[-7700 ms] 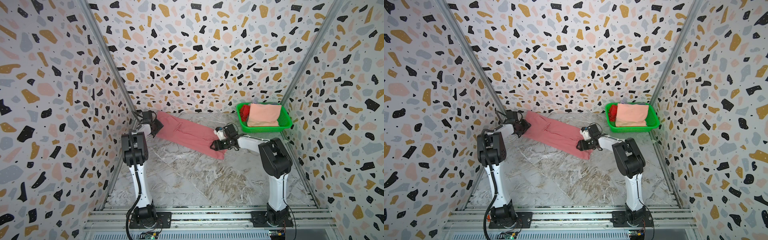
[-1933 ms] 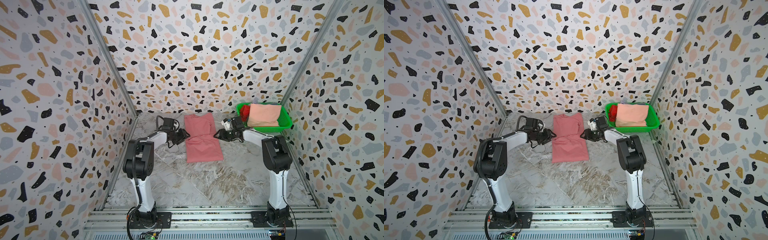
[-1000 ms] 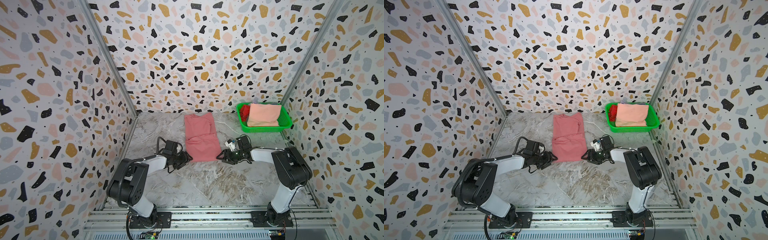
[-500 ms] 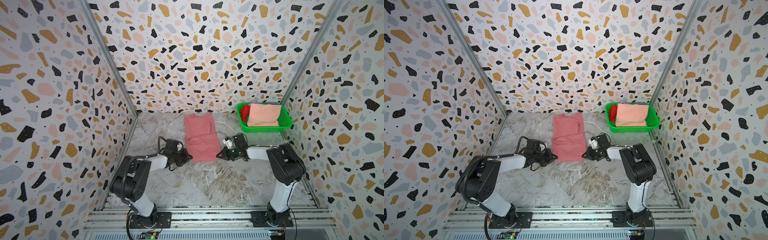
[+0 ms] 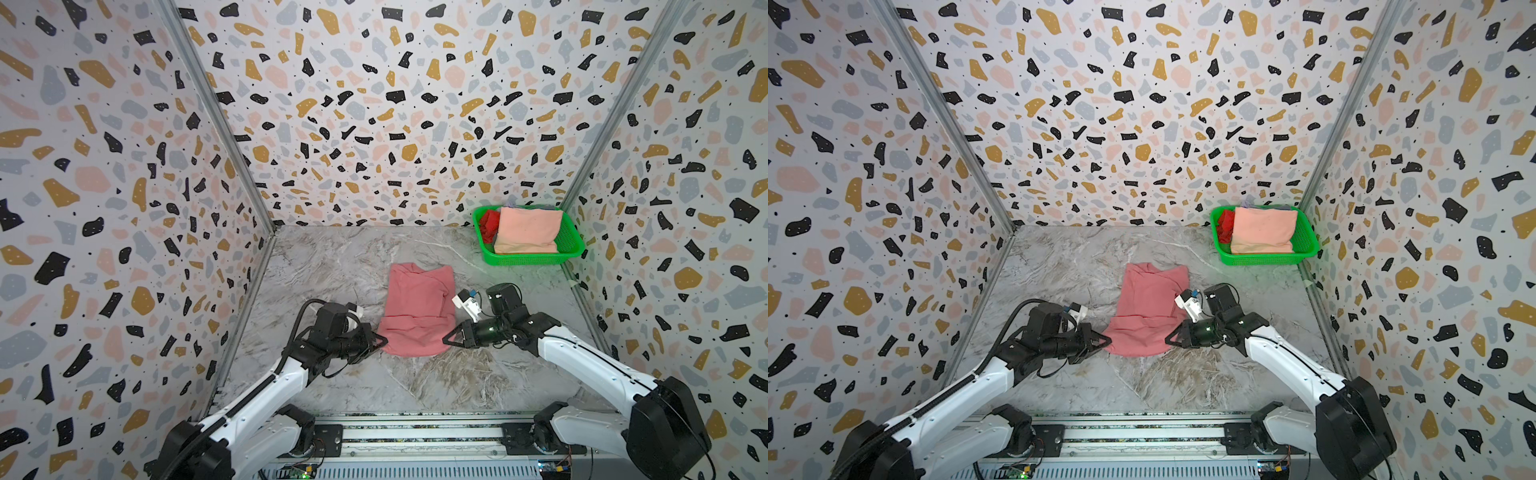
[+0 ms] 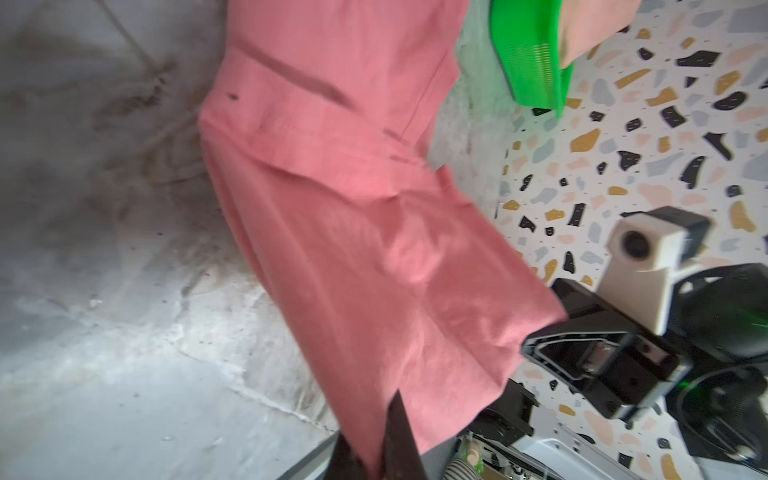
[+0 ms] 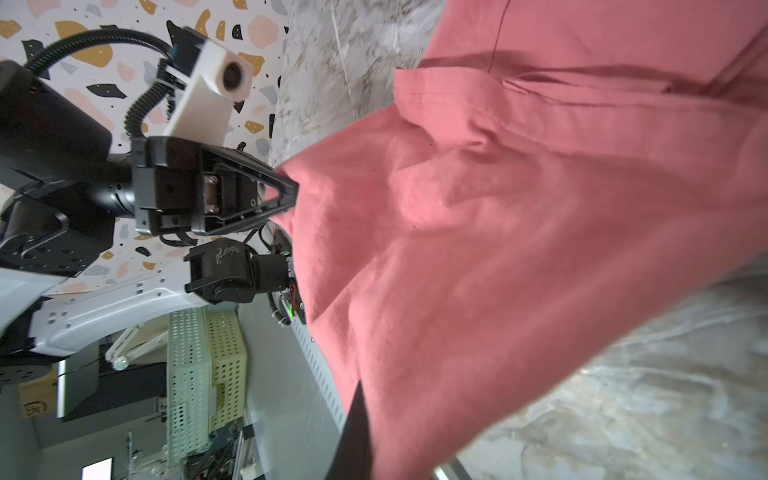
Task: Fold and stack the t-shirts
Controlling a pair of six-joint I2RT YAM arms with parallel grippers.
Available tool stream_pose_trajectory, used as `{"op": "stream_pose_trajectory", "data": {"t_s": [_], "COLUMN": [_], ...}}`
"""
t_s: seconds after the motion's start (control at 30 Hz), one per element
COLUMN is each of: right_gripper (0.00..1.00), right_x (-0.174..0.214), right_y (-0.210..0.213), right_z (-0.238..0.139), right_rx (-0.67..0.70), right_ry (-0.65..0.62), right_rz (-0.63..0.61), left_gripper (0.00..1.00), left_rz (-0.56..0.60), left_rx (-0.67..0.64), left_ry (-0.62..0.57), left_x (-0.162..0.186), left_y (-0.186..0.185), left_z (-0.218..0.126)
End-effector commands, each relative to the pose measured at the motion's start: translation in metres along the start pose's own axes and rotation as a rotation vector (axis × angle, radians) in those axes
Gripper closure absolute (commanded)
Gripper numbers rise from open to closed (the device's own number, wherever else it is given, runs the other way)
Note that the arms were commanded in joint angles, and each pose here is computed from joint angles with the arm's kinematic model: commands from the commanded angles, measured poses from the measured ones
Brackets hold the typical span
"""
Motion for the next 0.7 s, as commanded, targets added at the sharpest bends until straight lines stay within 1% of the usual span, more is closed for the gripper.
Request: {"op": "stream_pose_trajectory", "data": {"t_s": [0.0,0.2,0.37,0.43,0.53,0.67], "right_gripper": [1.00,1.00,1.00,1.00,1.00,1.00], "right_x": [0.000,-0.020,-0.042,-0.055,-0.081,-0.118], "right_y": [0.015,0.018,0.008,-0.002,-0.018,-0.055], "right_z": [-0.005,-0.010,-0.016,-0.022,-0.029,-0.030], "right_rx": [-0.025,0.022,0.078,0.107,0.108,0.123], "right_ry": [0.025,-0.011,-0.070,-0.127,-0.227,-0.293], "right_rz": [0.033,0.021,0.039,0.060,0.085,0.111], "left_gripper": [1.00,1.00,1.00,1.00,1.00,1.00], "left_rz": [-0.061,0.010,0.106,0.146,0.209,0.220], "left_rx": [0.073,0.081,0.077,0.094,0.076,0.054], "left_ry": [-0.019,0.011,0.016,0.032,0.037,0.007], "left_x": [0.002,-0.007,-0.029,-0.042,-0.068,-0.117], "left_y": [-0.022,-0.047,-0.080,-0.097,-0.117,-0.123], "left_z": [-0.009,-0.001,0.017,0.032,0.056,0.085]}}
Point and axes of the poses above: each gripper's point midway between its finger pads, its own z axis out along the fingers, its own y axis along the line the jaws close on, x = y × z, the point moved 4 cm from there along -z, back along the fingers, and after that the axes turned 12 degrees about -z, right-handed, at the moved point
